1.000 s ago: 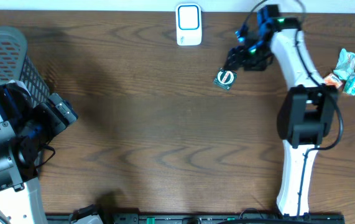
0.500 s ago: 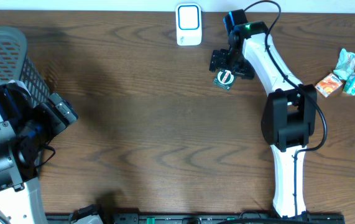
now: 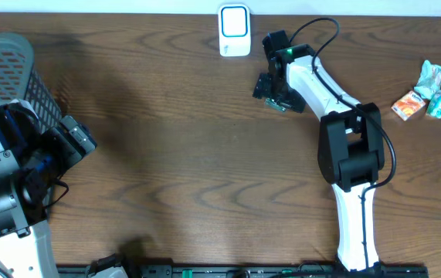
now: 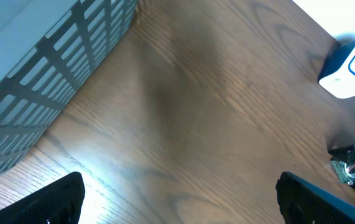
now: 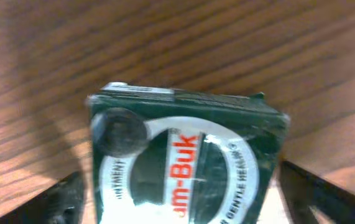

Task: Scan the item barcode
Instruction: 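Lift the Zam-Buk tin and hold it against the scanner face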

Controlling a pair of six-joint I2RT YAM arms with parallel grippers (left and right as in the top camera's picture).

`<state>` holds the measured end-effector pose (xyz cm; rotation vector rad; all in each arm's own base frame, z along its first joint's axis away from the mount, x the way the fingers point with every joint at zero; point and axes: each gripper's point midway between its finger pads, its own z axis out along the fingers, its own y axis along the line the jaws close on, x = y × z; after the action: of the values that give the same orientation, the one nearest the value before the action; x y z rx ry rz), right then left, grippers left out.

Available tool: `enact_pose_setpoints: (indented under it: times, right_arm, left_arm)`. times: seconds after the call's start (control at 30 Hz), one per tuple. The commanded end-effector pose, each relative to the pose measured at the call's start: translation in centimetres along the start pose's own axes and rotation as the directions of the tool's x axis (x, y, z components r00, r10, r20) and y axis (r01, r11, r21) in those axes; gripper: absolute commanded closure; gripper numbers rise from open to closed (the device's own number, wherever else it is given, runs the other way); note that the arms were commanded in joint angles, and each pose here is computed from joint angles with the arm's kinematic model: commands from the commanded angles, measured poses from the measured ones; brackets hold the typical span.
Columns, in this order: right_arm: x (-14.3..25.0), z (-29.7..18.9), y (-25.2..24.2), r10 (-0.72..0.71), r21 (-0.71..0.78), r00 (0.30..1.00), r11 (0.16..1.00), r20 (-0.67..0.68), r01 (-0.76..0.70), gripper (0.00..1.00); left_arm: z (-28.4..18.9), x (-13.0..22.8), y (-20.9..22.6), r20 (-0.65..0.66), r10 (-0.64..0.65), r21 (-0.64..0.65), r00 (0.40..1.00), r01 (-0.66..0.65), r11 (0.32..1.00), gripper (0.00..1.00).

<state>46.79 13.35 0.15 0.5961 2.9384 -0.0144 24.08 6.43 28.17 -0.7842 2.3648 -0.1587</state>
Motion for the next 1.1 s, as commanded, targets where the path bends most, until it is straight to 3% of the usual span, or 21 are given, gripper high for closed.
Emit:
enact_pose_setpoints:
  times: [0.0, 0.3, 0.5, 0.73, 0.87, 0.9, 0.97, 1.0, 1.07]
  right_arm:
    - [0.8, 0.4, -0.4, -0.031, 0.008, 0.999, 0.999, -0.025, 0.032, 0.18]
    - [1.2, -0.1, 0.7, -0.153, -0.118, 0.985, 0.983, -0.081, 0.143, 0.38]
    - [0.6, -1.4, 0.7, -0.175, -0.157, 0.982, 0.974, -0.065, 0.163, 0.41]
    - [-0.4, -7.2, 2.5, -0.33, -0.269, 0.942, 0.903, 0.07, 0.336, 0.41]
    - [1.7, -12.5, 6.2, -0.503, -0.508, 0.845, 0.689, 0.179, 0.517, 0.42]
    - [3.1, -14.6, 7.7, -0.555, -0.608, 0.8, 0.56, 0.23, 0.563, 0.42]
    - [4.7, -16.7, 9.1, -0.591, -0.705, 0.754, 0.402, 0.288, 0.585, 0.42]
    - [5.9, -18.3, 9.9, -0.606, -0.761, 0.721, 0.278, 0.335, 0.587, 0.42]
    - [7.0, -19.9, 10.5, -0.606, -0.81, 0.7, 0.15, 0.378, 0.567, 0.42]
  left_arm:
    - [-0.4, -0.3, -0.2, 0.011, -0.004, 0.01, 1.0, 0.004, 1.0, 0.02]
    - [-0.4, -0.3, -0.2, 0.011, -0.004, 0.01, 1.0, 0.004, 1.0, 0.03]
    - [-0.4, -0.3, -0.2, 0.011, -0.004, 0.01, 1.0, 0.004, 1.0, 0.02]
    - [-0.4, -0.3, -0.2, 0.011, -0.004, 0.01, 1.0, 0.004, 1.0, 0.02]
    - [-0.4, -0.3, -0.2, 0.011, -0.004, 0.01, 1.0, 0.004, 1.0, 0.02]
    - [-0.4, -0.3, -0.2, 0.011, -0.004, 0.01, 1.0, 0.004, 1.0, 0.02]
    - [-0.4, -0.3, -0.2, 0.011, -0.004, 0.01, 1.0, 0.004, 1.0, 0.02]
    - [-0.4, -0.3, -0.2, 0.011, -0.004, 0.01, 1.0, 0.004, 1.0, 0.02]
    - [-0.4, -0.3, -0.2, 0.011, -0.004, 0.01, 1.0, 0.004, 1.0, 0.02]
